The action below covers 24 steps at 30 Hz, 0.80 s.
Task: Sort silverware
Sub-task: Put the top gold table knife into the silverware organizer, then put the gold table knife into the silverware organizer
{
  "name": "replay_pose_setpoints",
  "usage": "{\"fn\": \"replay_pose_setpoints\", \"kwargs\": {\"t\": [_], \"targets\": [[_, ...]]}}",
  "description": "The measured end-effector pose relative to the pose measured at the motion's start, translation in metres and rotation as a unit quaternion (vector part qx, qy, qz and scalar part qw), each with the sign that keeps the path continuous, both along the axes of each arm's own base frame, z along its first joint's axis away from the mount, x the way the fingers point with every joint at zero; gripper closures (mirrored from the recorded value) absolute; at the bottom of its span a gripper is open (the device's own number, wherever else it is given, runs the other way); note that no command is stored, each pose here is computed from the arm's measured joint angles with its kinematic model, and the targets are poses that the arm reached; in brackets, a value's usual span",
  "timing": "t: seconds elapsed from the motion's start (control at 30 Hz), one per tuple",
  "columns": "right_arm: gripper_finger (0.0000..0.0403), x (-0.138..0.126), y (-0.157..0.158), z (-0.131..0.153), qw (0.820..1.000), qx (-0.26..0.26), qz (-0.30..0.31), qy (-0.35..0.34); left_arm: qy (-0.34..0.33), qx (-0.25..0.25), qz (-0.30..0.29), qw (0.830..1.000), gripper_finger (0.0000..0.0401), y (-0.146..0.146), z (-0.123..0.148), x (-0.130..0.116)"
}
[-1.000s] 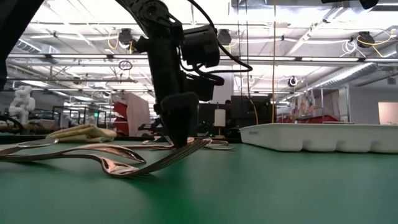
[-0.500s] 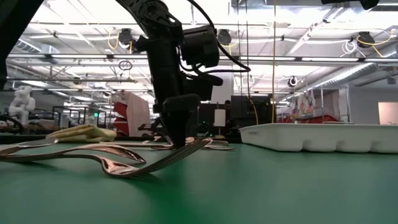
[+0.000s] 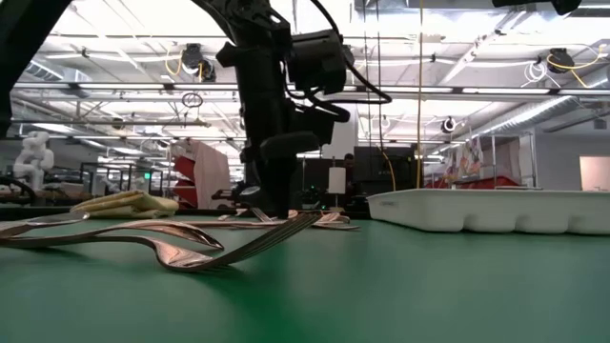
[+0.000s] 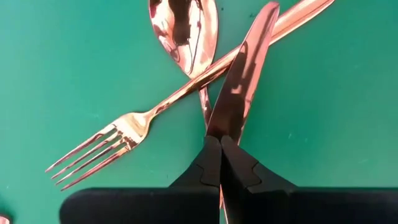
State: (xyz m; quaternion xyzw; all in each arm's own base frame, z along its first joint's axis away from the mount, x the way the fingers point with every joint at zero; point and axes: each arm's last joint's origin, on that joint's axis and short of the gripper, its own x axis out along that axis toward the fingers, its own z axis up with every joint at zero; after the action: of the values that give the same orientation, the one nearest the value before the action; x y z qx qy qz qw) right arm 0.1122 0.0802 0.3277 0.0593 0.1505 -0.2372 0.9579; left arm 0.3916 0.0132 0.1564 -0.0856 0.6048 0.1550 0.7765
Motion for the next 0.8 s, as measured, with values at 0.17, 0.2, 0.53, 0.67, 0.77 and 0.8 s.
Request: {"fn": "replay_pose_setpoints", "kwargs": {"t": [0.17, 0.2, 0.53, 0.67, 0.77, 0.8], "targets": [[0.0215, 0.0, 0.0, 0.0, 1.0, 0.0, 0.0, 0.0, 0.009, 0.007, 0.002, 1.0, 0.0401, 0.0, 0.0, -0.002], [0.0215, 0.0, 0.0, 0.0, 1.0, 0.0, 0.0, 0.0, 0.007, 0.009, 0.002, 1.0, 0.0398, 0.0, 0.0, -0.001], [0.0215, -0.001, 0.0, -0.001, 1.0, -0.005, 0.001, 0.005, 0.034, -0.003, -0.104, 0.994, 0.0283, 0.01, 0.027, 0.002], [0.0215, -0.001, -0.001, -0.001, 1.0, -0.005, 0.0, 0.005, 0.024, -0.02, -0.089, 0.996, 0.023, 0.015, 0.023, 0.002], [0.0215, -0.001, -0.001, -0.001, 1.0, -0.002, 0.0, 0.005, 0.007, -0.041, -0.073, 0.996, 0.0198, 0.012, 0.011, 0.001], [0.0215, -0.001, -0.001, -0.001, 1.0, 0.0, 0.001, 0.007, 0.011, -0.049, -0.07, 0.996, 0.0188, 0.012, 0.008, -0.001]]}}
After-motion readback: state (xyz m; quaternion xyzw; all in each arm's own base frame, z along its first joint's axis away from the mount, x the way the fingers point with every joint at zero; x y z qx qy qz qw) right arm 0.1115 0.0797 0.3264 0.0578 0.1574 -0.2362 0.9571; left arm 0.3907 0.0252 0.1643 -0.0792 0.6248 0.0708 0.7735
